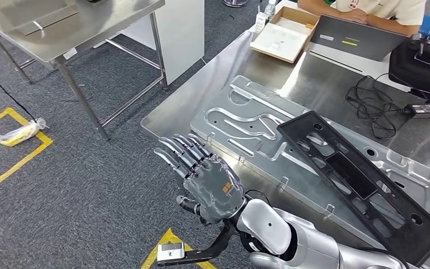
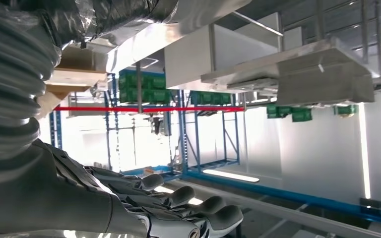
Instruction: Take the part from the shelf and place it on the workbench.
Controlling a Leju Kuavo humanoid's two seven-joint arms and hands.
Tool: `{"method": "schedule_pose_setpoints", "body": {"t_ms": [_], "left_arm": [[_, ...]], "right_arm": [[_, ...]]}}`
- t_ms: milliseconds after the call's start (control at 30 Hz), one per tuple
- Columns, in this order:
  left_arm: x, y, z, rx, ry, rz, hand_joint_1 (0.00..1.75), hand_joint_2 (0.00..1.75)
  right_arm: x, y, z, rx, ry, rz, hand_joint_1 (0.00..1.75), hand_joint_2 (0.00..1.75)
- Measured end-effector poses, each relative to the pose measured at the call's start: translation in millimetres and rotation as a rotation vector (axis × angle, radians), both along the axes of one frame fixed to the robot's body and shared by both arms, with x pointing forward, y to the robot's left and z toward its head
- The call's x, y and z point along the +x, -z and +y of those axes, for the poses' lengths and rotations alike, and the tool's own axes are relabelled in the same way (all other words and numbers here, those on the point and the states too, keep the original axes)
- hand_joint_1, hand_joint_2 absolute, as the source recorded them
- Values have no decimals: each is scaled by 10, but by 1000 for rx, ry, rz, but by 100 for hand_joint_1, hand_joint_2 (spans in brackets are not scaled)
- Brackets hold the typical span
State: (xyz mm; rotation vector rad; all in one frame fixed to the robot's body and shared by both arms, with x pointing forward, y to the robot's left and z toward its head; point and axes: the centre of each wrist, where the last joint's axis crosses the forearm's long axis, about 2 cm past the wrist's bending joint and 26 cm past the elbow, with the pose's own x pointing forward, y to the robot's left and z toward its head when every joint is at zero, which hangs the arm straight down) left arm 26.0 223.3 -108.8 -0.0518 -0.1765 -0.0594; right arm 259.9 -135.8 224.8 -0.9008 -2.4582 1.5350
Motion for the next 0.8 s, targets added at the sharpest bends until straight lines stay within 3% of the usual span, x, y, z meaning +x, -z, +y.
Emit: {"method": "schedule_pose_setpoints", "body": {"t_ms": [533,800], "left_arm": [[82,-9,-15,-4,-1,-18,0,0],[-52,7,20,10,-1,12,0,0]], "right_arm": [[6,-73,32,6,-7,-12,0,175],[24,-99,28,1,2,-15,0,175]]}}
